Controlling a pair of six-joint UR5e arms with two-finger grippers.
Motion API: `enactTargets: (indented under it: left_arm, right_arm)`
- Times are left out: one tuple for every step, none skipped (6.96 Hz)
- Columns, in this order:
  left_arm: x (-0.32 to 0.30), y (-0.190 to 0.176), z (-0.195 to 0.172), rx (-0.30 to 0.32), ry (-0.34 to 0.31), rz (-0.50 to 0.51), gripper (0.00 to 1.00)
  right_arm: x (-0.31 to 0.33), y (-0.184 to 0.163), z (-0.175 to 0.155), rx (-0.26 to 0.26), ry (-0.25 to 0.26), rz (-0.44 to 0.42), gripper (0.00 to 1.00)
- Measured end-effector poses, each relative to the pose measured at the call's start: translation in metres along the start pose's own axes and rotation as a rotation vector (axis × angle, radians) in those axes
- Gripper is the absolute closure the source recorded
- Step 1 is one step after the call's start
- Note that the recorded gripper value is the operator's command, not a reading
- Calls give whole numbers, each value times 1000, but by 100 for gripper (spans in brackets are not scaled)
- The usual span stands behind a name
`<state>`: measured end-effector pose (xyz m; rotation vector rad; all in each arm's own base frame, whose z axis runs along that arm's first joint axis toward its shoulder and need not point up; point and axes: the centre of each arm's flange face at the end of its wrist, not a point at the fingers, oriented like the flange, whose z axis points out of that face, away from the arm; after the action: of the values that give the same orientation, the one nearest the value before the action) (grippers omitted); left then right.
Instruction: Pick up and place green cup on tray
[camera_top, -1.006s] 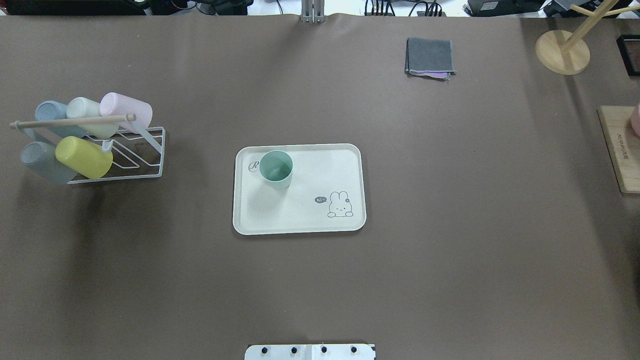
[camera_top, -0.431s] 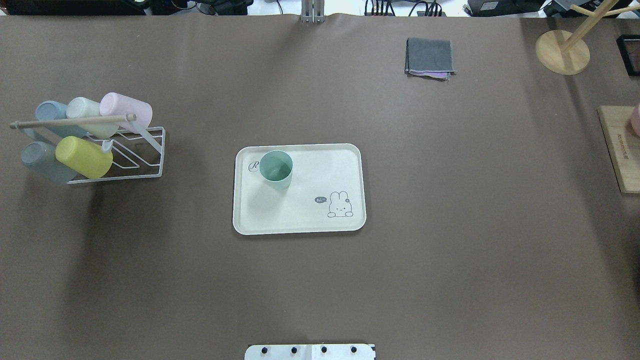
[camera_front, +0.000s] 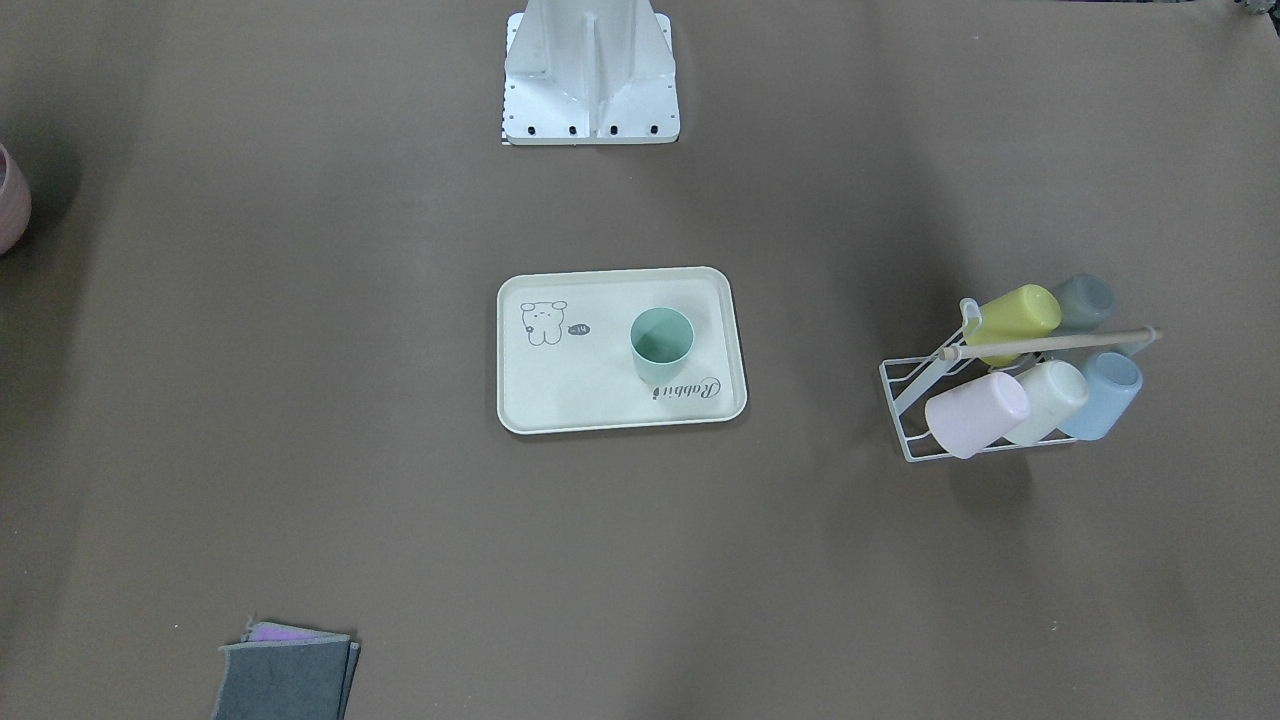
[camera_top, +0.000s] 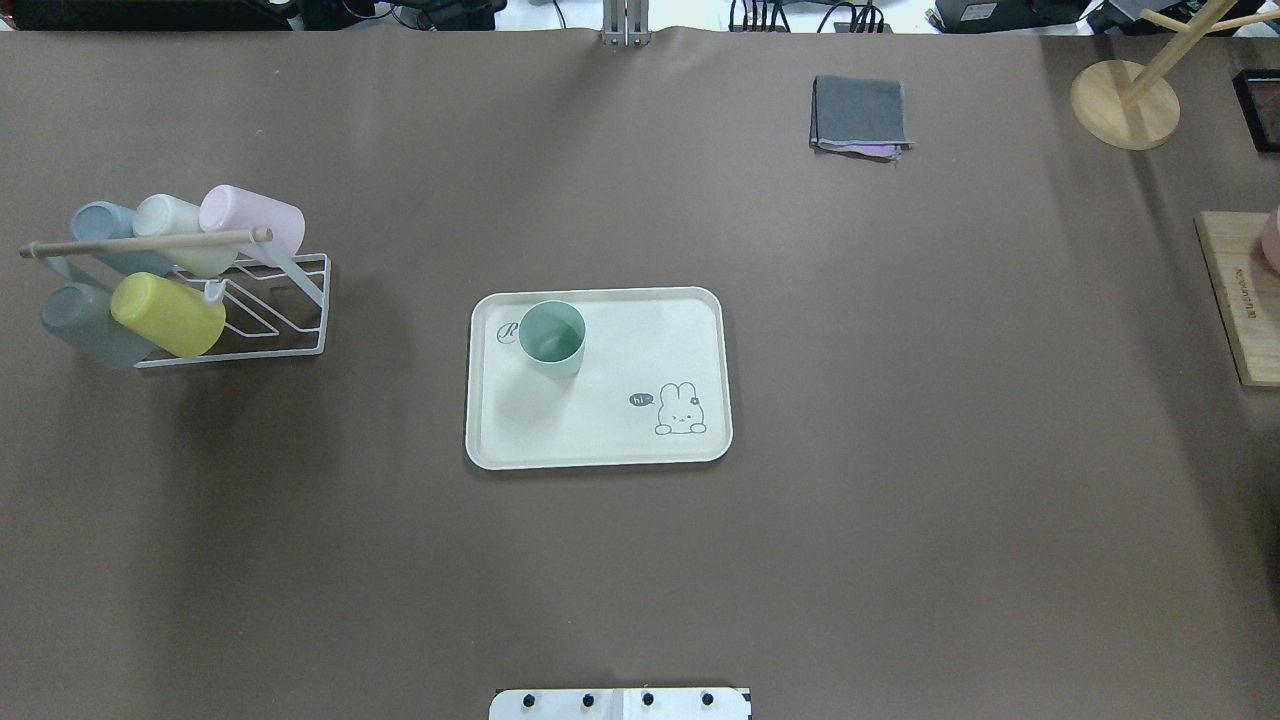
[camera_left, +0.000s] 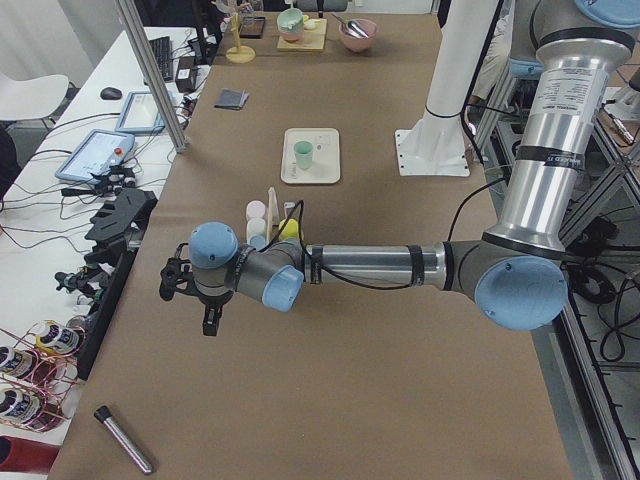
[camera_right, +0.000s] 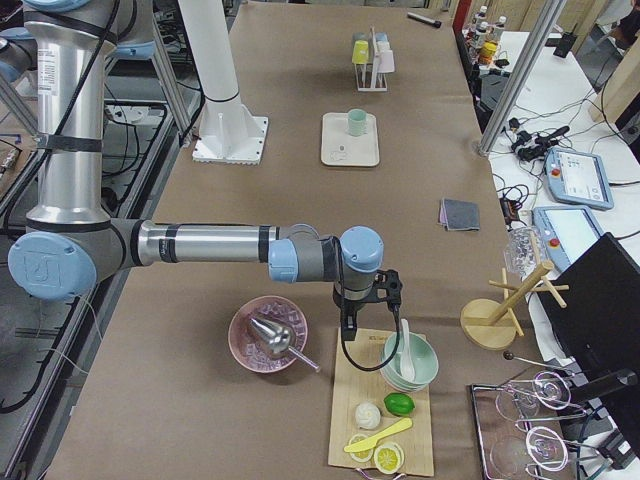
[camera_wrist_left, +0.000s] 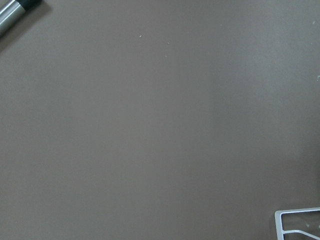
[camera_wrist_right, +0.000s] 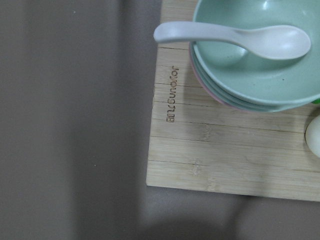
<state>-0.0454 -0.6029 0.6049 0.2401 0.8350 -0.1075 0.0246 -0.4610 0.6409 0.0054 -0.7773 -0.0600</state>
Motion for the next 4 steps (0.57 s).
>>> enactTargets:
  left_arm:
    - [3,-9,-16,4,-11,12,2]
    - [7,-16,-30,-4,-17,23,2]
    - [10,-20,-36,-17,-20,23,2]
    - [12,-22,-38,-28,-19,20,2]
  right_arm:
    - [-2,-1,-2,5,0,-6,0]
    - [-3,-1,-3,7,1,-8,0]
    - [-3,-1,-3,7,2,-9,0]
    - [-3,-1,-3,7,3,-9,0]
